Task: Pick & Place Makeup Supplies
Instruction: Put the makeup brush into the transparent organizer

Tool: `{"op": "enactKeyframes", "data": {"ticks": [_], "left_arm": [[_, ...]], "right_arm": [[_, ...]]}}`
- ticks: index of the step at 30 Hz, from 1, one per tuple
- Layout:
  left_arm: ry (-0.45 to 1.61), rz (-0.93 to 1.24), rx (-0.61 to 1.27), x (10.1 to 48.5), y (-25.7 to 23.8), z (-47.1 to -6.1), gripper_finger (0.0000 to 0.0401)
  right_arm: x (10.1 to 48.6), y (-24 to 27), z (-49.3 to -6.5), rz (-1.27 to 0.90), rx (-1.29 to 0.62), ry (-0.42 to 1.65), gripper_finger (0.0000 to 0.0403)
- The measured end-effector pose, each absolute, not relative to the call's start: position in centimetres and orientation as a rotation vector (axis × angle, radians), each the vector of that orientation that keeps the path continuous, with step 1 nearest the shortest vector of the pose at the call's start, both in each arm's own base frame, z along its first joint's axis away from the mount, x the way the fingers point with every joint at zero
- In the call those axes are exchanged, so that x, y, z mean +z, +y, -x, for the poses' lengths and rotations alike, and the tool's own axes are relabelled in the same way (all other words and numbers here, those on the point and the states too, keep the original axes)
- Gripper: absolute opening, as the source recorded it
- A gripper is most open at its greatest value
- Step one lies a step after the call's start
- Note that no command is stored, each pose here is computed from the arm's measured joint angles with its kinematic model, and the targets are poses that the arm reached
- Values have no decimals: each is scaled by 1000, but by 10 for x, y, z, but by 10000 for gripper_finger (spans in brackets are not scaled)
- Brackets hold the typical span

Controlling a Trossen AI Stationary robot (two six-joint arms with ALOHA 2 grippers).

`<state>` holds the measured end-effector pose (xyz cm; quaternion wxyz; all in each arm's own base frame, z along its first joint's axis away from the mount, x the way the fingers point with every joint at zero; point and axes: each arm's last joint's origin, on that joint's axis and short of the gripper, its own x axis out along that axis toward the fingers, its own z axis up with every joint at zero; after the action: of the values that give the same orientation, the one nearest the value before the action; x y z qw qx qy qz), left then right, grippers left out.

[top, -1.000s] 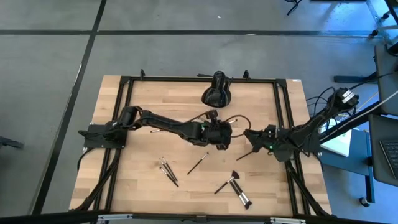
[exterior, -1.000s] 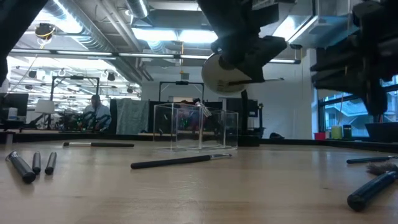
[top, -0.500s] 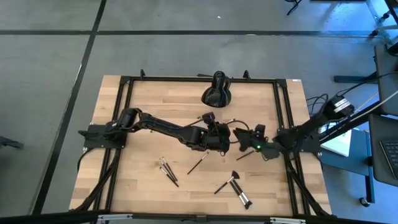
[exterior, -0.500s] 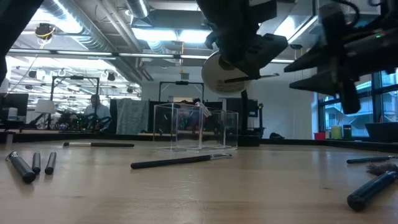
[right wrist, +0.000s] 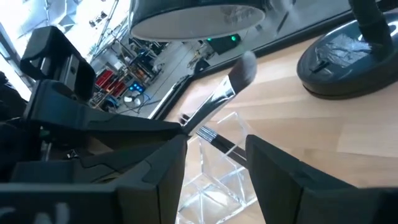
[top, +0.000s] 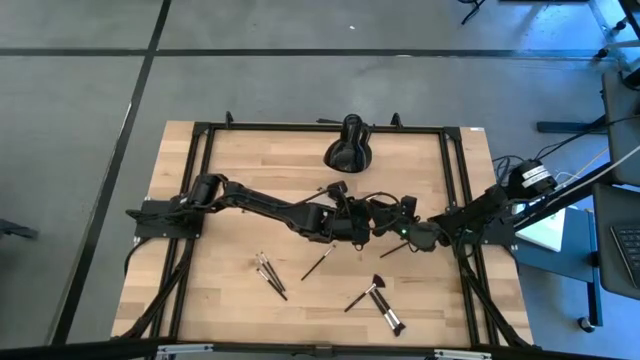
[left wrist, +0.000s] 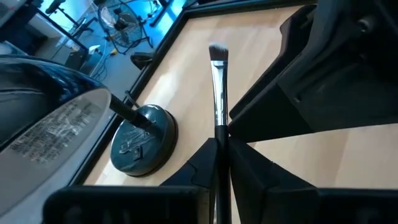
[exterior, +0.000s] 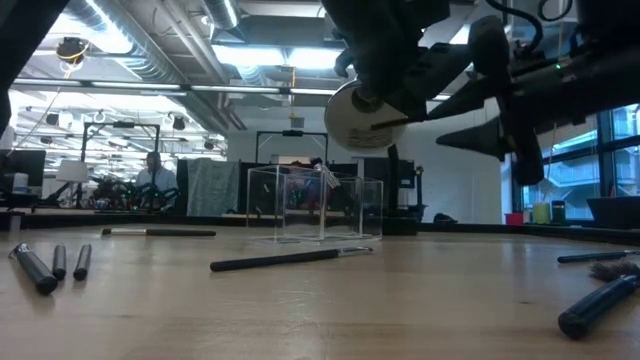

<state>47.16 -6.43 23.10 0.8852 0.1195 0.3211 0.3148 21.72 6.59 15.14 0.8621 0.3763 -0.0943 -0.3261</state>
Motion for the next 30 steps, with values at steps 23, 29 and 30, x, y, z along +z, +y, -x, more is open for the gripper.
{"op": "enactKeyframes", "data": {"ticks": [23, 29, 30], "left_arm": [[660, -235, 667, 229, -63, -473, 31], [665, -218, 660, 229, -57, -474, 31], [666, -217, 662, 229, -56, -474, 31]], "right_arm": [[160, 76, -216, -876, -611, -247, 171], [160, 80, -213, -860, -629, -256, 167], [159, 79, -213, -854, -635, -254, 165]]}}
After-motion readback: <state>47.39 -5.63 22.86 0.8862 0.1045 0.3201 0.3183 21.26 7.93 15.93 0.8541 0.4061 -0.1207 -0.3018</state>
